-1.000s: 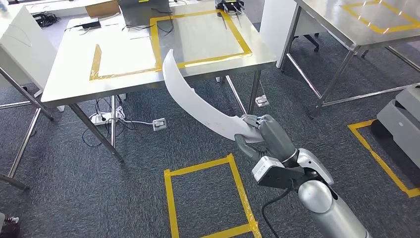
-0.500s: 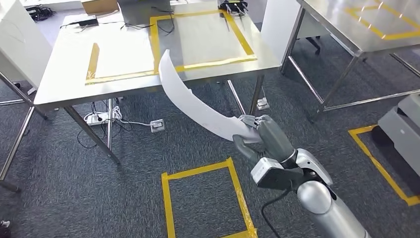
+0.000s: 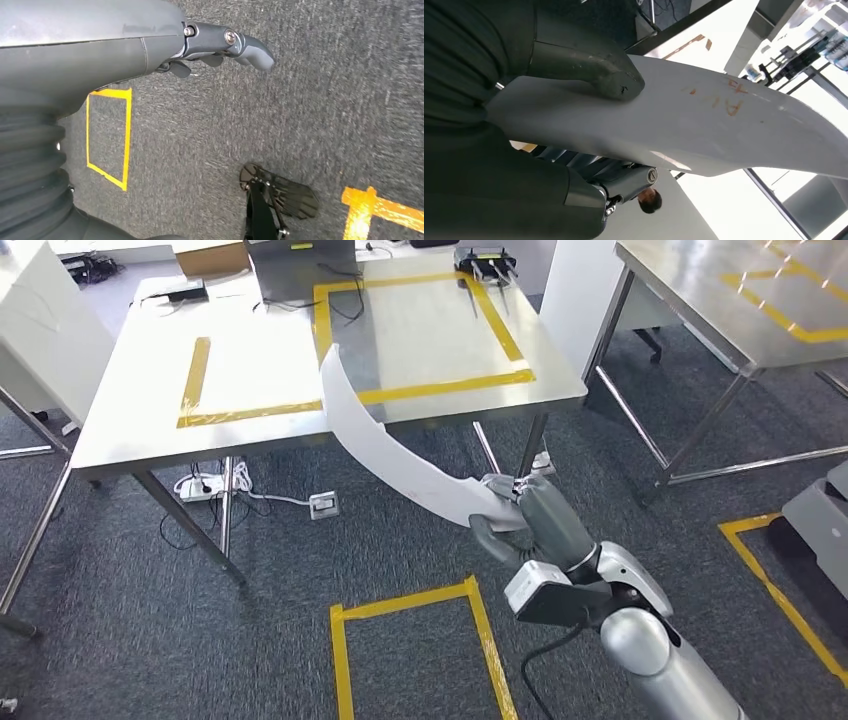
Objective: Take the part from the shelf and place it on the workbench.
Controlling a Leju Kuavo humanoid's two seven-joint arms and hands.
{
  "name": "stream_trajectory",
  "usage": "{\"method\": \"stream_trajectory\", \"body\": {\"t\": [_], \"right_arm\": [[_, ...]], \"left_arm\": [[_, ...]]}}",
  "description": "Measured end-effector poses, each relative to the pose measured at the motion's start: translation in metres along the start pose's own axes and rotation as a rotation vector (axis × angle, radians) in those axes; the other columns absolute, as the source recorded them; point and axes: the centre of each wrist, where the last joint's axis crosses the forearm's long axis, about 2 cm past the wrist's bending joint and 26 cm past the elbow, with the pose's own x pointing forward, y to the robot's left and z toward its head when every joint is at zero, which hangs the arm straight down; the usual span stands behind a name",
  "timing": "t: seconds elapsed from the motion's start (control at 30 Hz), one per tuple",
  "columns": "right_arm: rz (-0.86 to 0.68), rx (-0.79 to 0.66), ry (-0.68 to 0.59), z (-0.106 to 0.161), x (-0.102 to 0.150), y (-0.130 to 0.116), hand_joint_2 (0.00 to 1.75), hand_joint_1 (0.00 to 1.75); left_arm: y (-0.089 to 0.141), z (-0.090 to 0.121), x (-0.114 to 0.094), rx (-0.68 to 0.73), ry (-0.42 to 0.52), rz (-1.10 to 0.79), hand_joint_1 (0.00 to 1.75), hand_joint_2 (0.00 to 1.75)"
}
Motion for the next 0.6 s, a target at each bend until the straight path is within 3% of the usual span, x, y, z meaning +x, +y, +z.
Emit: {"method": "stream_trajectory", "body": {"t": [0.6], "right_arm": [[0.0, 0.015, -0.014, -0.015, -0.001, -0.001, 1.75, 1.75]], "left_arm": [[0.001, 0.0, -0.001, 0.002, 0.009, -0.03, 0.0, 1.75]]}}
